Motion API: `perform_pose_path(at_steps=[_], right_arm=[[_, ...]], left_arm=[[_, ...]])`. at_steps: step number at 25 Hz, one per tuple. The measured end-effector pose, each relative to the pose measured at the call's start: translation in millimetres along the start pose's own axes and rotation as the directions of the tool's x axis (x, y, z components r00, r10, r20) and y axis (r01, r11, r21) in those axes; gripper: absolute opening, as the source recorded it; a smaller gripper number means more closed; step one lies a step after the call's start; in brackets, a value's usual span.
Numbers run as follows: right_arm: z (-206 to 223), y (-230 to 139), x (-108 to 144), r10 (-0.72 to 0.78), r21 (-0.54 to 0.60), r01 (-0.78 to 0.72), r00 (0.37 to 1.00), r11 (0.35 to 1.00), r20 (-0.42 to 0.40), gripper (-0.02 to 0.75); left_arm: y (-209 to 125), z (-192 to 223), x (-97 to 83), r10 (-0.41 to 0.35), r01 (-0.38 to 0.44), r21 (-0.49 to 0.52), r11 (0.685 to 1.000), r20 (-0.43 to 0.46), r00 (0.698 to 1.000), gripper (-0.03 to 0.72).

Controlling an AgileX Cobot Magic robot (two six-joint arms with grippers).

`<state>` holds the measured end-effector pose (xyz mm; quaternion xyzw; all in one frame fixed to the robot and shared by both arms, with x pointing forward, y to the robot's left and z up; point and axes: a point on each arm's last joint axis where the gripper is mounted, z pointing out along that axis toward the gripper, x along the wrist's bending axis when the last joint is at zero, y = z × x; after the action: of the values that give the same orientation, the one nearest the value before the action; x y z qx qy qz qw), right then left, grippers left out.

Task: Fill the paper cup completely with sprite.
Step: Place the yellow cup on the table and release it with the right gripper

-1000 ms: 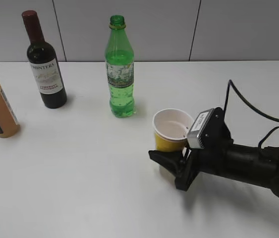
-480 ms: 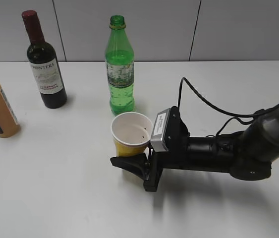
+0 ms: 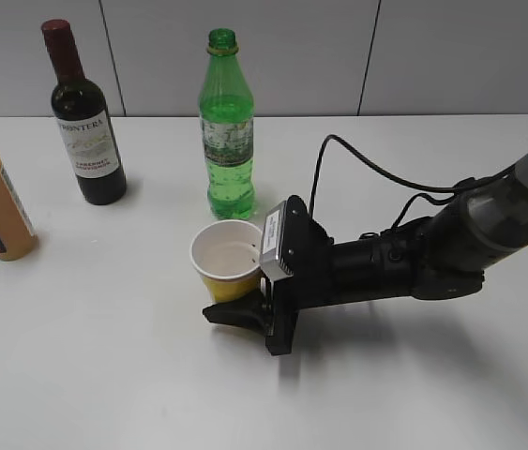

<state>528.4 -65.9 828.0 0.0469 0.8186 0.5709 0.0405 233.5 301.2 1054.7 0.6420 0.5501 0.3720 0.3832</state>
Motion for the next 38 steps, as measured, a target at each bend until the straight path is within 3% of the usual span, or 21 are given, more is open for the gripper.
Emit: perform_pose_path(at_steps=[9, 12, 15, 23, 31, 38], right_arm=[[9, -8, -8, 0.049, 0.007, -0.049, 0.999, 0.999, -0.010, 0.469], [10, -9, -9, 0.055, 0.023, -0.055, 0.998, 0.998, -0.004, 0.612], [10, -12, -10, 0.055, 0.049, -0.056, 0.998, 0.997, 0.005, 0.665], [3, 0, -15, 0.020, 0.054, -0.021, 1.000, 0.998, 0.021, 0.675], [-6, -3, -9, 0.048, 0.160, -0.037, 0.997, 0.986, -0.067, 0.675], [-25, 2, -14, 0.020, 0.253, -0.022, 1.000, 0.967, 0.010, 0.675]], left_arm=[[0, 0, 0.0, 0.000, 0.000, 0.000, 1.000, 0.000, 1.000, 0.590], [0, 0, 0.0, -0.001, 0.001, 0.000, 1.000, 0.000, 1.000, 0.590], [0, 0, 0.0, 0.000, 0.000, 0.000, 1.000, 0.000, 1.000, 0.590], [0, 0, 0.0, 0.000, 0.000, 0.000, 1.000, 0.000, 1.000, 0.590], [0, 0, 0.0, 0.000, 0.000, 0.000, 1.000, 0.000, 1.000, 0.590], [0, 0, 0.0, -0.001, 0.001, 0.000, 1.000, 0.000, 1.000, 0.590]])
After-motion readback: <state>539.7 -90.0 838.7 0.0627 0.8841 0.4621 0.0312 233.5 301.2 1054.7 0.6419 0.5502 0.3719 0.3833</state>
